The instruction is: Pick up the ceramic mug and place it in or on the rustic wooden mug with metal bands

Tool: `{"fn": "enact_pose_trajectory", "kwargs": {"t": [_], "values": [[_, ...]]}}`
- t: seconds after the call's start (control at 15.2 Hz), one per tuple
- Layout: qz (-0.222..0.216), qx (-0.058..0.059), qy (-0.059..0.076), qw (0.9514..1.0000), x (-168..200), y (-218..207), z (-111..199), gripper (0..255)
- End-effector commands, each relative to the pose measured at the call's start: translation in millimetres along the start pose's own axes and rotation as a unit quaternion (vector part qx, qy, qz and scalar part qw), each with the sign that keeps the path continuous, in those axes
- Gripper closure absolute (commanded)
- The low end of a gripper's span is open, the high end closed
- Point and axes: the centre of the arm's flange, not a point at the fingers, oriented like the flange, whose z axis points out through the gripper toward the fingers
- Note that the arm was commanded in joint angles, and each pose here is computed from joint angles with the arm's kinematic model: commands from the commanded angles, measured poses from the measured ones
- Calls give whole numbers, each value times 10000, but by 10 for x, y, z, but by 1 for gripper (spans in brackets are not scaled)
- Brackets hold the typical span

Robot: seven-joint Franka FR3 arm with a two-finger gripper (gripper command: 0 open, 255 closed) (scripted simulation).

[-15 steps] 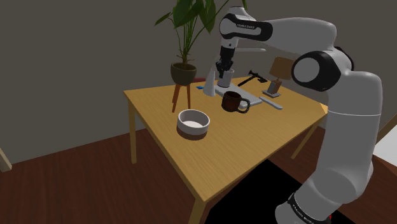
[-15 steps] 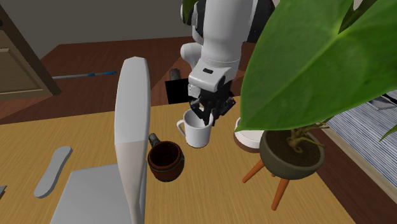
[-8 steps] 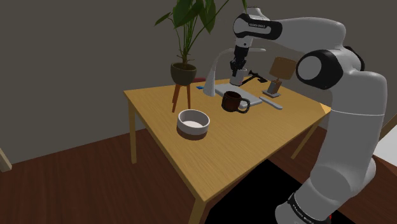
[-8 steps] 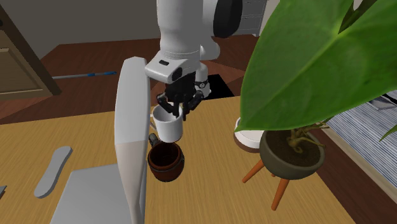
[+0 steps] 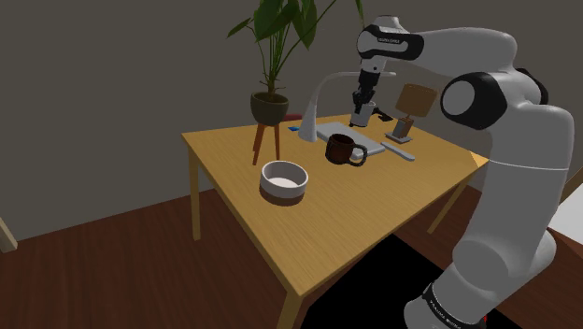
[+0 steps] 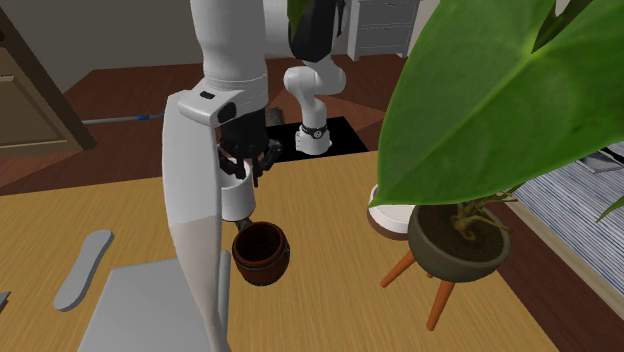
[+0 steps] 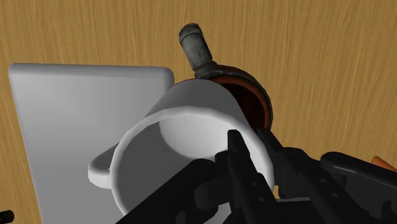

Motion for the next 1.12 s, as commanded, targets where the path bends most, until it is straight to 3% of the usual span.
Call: {"fn": "enact_pose_trajectory", "kwargs": {"t": [0.0, 0.79, 1.06], "values": [[-11, 29, -55, 10000, 25, -6, 175, 255], [-11, 29, -55, 10000, 25, -54, 807, 255], [-11, 29, -55, 10000, 25, -57, 849, 255]]}}
